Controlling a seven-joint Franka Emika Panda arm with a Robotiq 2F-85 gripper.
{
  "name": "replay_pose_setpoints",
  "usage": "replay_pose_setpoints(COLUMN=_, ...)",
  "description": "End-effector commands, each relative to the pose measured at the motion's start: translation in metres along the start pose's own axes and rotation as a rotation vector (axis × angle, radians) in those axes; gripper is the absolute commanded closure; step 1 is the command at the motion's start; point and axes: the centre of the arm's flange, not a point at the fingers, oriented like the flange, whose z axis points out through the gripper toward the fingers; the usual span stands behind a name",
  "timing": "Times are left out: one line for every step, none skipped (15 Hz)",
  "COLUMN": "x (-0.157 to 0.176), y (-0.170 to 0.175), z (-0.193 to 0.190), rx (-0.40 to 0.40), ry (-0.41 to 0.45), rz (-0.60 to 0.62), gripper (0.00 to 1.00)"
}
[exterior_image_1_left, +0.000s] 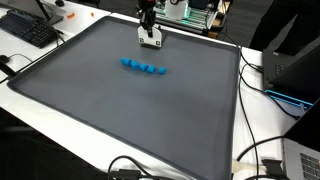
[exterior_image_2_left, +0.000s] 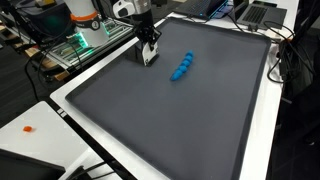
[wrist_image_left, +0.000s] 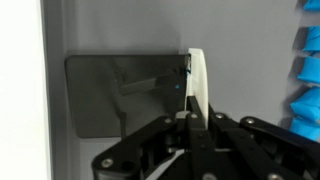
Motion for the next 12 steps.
replay_pose_setpoints(x=-0.005, y=0.011, z=0.015, rx=-0.012, ry=-0.015, rz=-0.022, gripper=0.99)
replay_pose_setpoints(x=-0.006, y=0.011, z=0.016, rx=-0.014, ry=-0.012, rz=-0.026, gripper=0.99)
replay_pose_setpoints(x=-0.006, y=0.011, z=0.016, rx=-0.015, ry=-0.01, rz=-0.028, gripper=0.99)
replay_pose_setpoints(x=-0.006, y=0.011, z=0.016, rx=-0.016, ry=-0.009, rz=-0.029, gripper=0.99)
replay_pose_setpoints(x=-0.006, y=0.011, z=0.016, rx=-0.017, ry=-0.008, rz=-0.029, gripper=0.99)
replay_pose_setpoints(x=-0.006, y=0.011, z=0.016, rx=-0.019, ry=-0.008, rz=-0.03, gripper=0.99)
replay_pose_setpoints(x=-0.006, y=0.011, z=0.016, rx=-0.02, ry=-0.009, rz=-0.032, gripper=0.99)
replay_pose_setpoints(x=-0.006, y=0.011, z=0.016, rx=-0.02, ry=-0.01, rz=-0.032, gripper=0.71)
replay_pose_setpoints(x=-0.005, y=0.01, z=0.014, rx=-0.018, ry=-0.017, rz=-0.033, gripper=0.7)
replay_pose_setpoints(x=-0.004, y=0.011, z=0.013, rx=-0.022, ry=-0.026, rz=-0.044, gripper=0.64)
replay_pose_setpoints(x=-0.004, y=0.011, z=0.01, rx=-0.02, ry=-0.03, rz=-0.057, gripper=0.57)
replay_pose_setpoints(x=-0.005, y=0.009, z=0.005, rx=-0.015, ry=-0.03, rz=-0.069, gripper=0.48)
